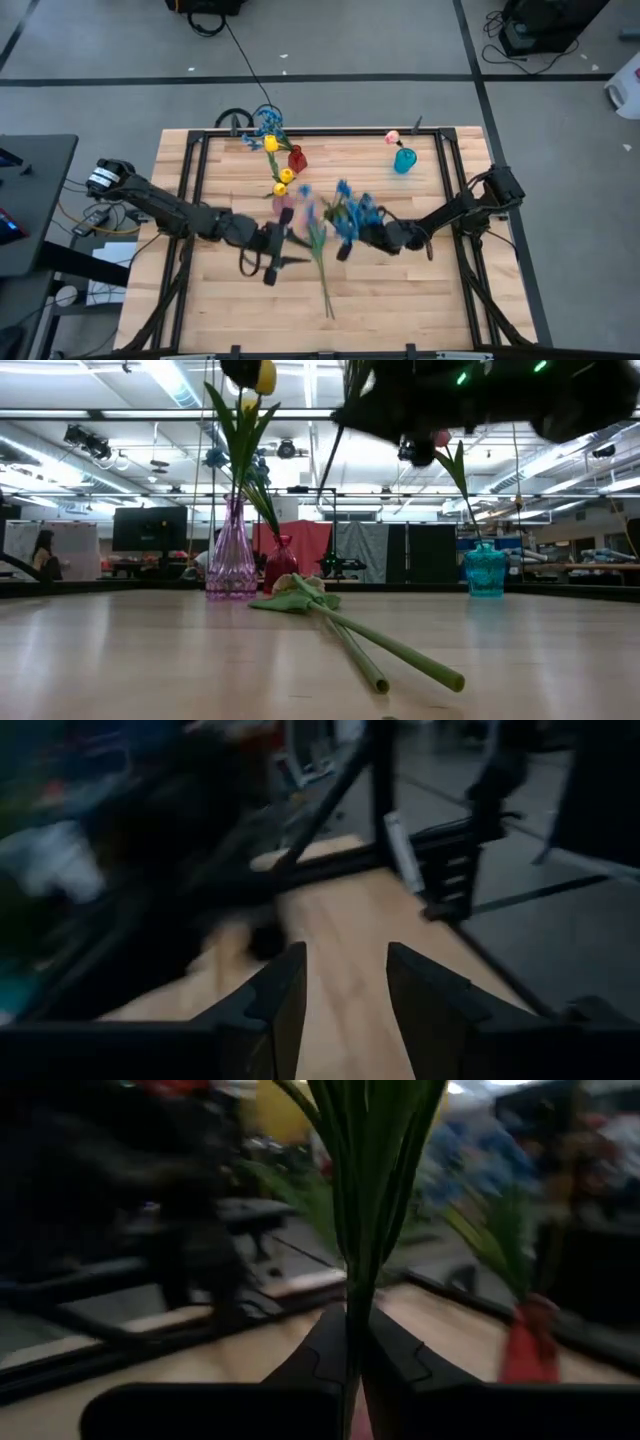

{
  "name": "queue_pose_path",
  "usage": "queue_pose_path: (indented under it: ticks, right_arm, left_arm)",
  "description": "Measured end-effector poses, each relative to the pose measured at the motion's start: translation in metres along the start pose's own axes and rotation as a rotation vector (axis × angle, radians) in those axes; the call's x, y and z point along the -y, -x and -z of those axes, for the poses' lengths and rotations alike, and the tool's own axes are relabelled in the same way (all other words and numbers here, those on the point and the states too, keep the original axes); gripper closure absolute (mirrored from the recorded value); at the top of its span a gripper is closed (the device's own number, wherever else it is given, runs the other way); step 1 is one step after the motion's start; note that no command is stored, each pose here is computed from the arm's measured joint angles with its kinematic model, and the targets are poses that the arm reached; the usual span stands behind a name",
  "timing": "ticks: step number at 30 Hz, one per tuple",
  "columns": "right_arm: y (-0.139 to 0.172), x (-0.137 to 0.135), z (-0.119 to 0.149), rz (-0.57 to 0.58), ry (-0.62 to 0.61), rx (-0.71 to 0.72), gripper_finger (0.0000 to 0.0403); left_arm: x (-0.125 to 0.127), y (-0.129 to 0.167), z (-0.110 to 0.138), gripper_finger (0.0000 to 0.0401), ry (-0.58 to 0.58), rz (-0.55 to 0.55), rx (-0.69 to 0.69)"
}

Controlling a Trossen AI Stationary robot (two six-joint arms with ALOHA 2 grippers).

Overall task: Sort flowers into vase by color
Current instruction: Put the blue lily into the red vase

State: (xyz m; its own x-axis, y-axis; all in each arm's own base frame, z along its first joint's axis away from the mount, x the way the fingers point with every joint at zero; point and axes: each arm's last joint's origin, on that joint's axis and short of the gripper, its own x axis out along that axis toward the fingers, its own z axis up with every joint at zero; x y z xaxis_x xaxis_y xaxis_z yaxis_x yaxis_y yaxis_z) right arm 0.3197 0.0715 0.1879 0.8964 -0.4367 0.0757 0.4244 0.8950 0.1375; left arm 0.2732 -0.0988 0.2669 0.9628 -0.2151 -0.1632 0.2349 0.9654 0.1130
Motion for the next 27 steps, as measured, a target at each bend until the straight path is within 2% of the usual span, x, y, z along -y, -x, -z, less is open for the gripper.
queue_pose_path:
  ticks: [7, 10, 13, 16, 19, 24, 27]
  right_arm:
    - [-0.04, 0.039, 0.02, 0.074, -0.091, -0.083, 0.0378]
    - [-0.064, 0.035, 0.026, 0.052, -0.089, -0.092, 0.0378]
    - [-0.088, 0.025, 0.029, 0.076, -0.005, -0.152, 0.0378]
    - [-0.108, 0.022, 0.02, 0.211, 0.067, -0.178, 0.0378]
    - [-0.12, 0.028, 0.01, 0.307, 0.11, -0.168, 0.0378]
    - [-0.127, 0.042, -0.004, 0.326, 0.099, -0.144, 0.0378]
    - [-0.134, 0.054, -0.01, 0.292, 0.127, -0.141, 0.0378]
  left_arm:
    - [0.021, 0.022, -0.004, 0.0254, -0.096, 0.134, 0.028]
    - [0.022, 0.041, -0.009, 0.0254, -0.106, 0.15, 0.076]
    - [0.02, 0.063, -0.01, 0.0254, -0.135, 0.15, 0.149]
    - [0.016, 0.08, -0.011, 0.0254, -0.116, 0.136, 0.248]
    - [0.013, 0.091, -0.004, 0.0254, -0.087, 0.131, 0.28]
    - [0.011, 0.104, 0.01, 0.0254, -0.079, 0.127, 0.287]
    - [0.01, 0.109, 0.016, 0.0254, -0.083, 0.123, 0.294]
